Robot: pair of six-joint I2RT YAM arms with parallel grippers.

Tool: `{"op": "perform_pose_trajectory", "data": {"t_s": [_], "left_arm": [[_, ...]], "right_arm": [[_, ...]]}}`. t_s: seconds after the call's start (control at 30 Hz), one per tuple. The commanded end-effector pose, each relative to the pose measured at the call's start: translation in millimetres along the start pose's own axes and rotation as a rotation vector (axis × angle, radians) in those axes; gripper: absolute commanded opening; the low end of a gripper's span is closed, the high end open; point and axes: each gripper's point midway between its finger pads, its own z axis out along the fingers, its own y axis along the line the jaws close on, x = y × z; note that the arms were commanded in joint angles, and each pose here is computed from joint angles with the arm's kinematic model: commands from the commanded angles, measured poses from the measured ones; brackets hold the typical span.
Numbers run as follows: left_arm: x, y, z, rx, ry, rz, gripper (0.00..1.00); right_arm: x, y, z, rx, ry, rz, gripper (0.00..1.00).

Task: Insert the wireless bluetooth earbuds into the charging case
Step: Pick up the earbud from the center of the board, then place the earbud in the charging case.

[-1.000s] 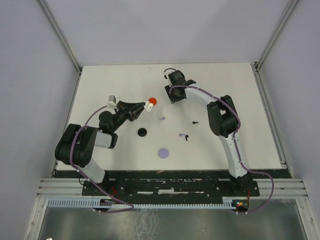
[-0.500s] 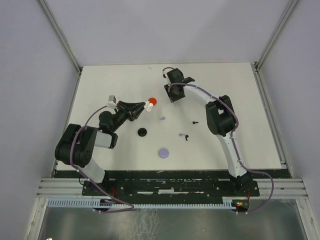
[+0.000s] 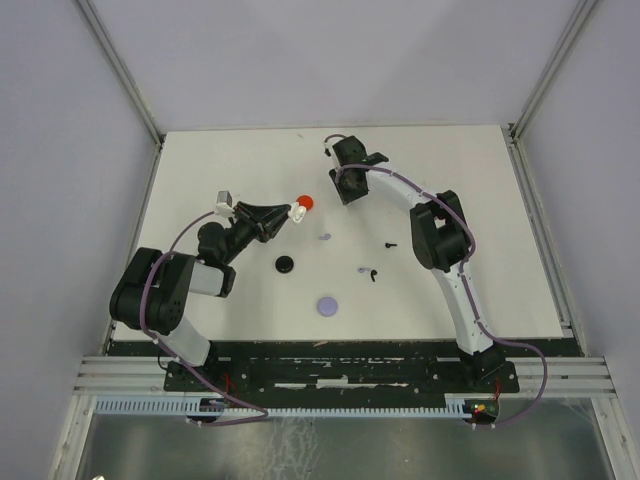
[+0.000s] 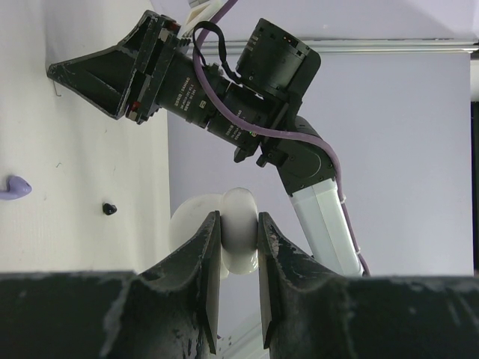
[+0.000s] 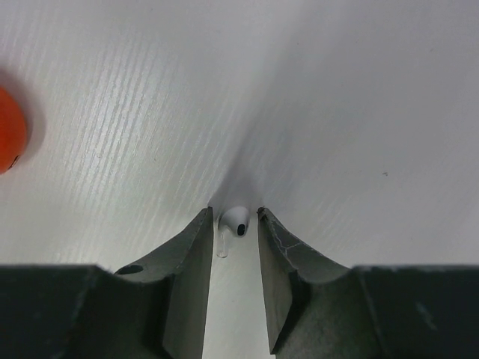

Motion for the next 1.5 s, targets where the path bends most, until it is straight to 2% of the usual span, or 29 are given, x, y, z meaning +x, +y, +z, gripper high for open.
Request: {"op": "perform_pose_trajectory", "data": {"t_s": [0.0, 0.33, 0.47, 0.53, 0.63, 0.73, 0.83, 1.1, 1.17, 1.33, 1.47], "left_arm": [[-3, -18, 4, 0.061, 0.005, 0.004, 0.03], [-3, -20, 4, 0.066, 0.007, 0.005, 0.03], [-3, -20, 5, 0.065, 0.008, 0.007, 0.03], [-4, -20, 5, 0.064, 0.007, 0.008, 0.03], [-3, -18, 4, 0.056, 0.007, 0.011, 0.03], [-2, -17, 4, 0.05, 0.011, 0.014, 0.03], [0, -17, 5, 0.046, 0.016, 0.018, 0.03], [14, -17, 24, 0.057, 0.068, -0.023, 0.03], [17, -21, 29, 0.087, 0.083, -0.049, 0.03], [30, -31, 42, 0.14, 0.131, -0.104, 0.03], [40, -37, 48, 0.148, 0.149, -0.11, 0.03]], "right_arm": [[-9, 1, -2, -0.002, -0.015, -0.001, 0.37], [-10, 1, -1, -0.002, -0.006, 0.002, 0.27], [-13, 0, -3, -0.001, -0.018, 0.003, 0.1], [-22, 0, -15, -0.004, -0.07, 0.009, 0.04], [-41, 2, -44, -0.031, -0.222, 0.029, 0.02], [-67, 4, -92, -0.069, -0.41, 0.041, 0.02], [-83, 6, -140, -0.109, -0.545, 0.041, 0.01], [-93, 29, -245, -0.299, -0.851, 0.042, 0.01], [-84, 35, -256, -0.342, -0.919, 0.039, 0.01], [-79, 39, -290, -0.39, -1.221, 0.013, 0.01], [-70, 47, -293, -0.43, -1.308, -0.036, 0.01]]}}
